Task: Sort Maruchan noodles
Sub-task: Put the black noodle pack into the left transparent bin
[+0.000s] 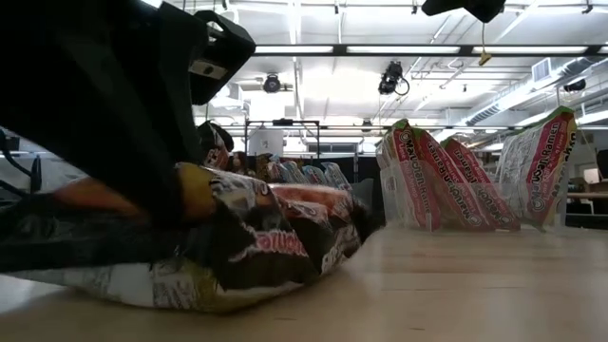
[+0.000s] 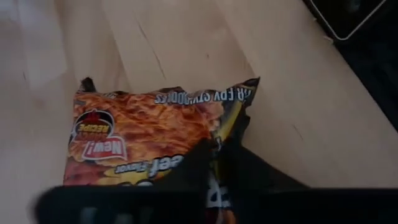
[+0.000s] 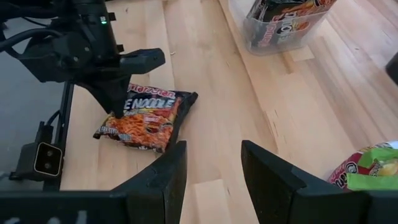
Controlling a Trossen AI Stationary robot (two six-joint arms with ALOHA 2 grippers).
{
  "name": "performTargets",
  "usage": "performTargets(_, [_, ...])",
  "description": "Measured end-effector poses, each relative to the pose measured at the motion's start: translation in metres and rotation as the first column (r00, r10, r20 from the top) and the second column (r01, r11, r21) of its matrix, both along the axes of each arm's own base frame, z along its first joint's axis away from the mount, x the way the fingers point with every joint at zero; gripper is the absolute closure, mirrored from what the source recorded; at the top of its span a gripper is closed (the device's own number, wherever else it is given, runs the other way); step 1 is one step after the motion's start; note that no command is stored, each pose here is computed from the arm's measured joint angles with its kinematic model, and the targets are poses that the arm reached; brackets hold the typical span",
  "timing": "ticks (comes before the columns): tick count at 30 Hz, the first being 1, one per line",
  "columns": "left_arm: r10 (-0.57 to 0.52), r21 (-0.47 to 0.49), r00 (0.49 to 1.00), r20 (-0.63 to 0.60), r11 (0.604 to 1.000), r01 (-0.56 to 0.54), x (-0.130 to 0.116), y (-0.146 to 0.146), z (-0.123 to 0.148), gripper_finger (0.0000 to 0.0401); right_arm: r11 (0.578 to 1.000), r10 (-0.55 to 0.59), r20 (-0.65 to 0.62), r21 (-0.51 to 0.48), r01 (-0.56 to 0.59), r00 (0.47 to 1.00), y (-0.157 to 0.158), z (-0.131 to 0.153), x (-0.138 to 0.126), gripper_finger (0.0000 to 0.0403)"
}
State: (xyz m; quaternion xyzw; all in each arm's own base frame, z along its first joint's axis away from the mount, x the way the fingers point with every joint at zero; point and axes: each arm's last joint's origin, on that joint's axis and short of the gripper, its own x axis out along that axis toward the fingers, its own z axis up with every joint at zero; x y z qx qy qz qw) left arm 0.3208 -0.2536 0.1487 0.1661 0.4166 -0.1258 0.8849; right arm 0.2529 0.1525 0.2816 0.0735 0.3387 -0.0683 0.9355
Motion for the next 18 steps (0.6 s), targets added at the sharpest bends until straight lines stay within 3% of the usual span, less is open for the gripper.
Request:
performTargets(2, [-0.003,-0.004,1.0,-0.007,1.0,0.003,0.0,0.0,0.0,0.0384,1.0,-0.002,-0.001,-0.001,0.002,1.0,-0.001,0.0,0.0,0.0245])
performTargets(9, [0.043,0.013,0.998,-0.048,0.999,-0.042,-0.007,0.011,0.012,0.0396,1.0,0.007,-0.006,0.007,-0.007,1.0,-0.001,0.005,0.001,0.0245])
performTargets(14, [0.193,-0.089,0.981,-0.029,0.977,-0.195,-0.023,0.039,0.076,0.0398,1.0,0.011,-0.049,-0.026,-0.012,0.999,-0.003,0.032,-0.002,0.0245])
performTargets(16, [0.271,-0.158,0.962,-0.026,0.949,-0.271,-0.034,0.054,0.103,0.0398,0.999,-0.004,-0.064,-0.05,0.001,0.998,-0.006,0.045,-0.005,0.0245])
performTargets(18, [0.367,-0.251,0.93,-0.032,0.897,-0.363,-0.047,0.072,0.131,0.0399,0.997,-0.022,-0.067,-0.07,0.018,0.997,-0.01,0.057,-0.006,0.0245])
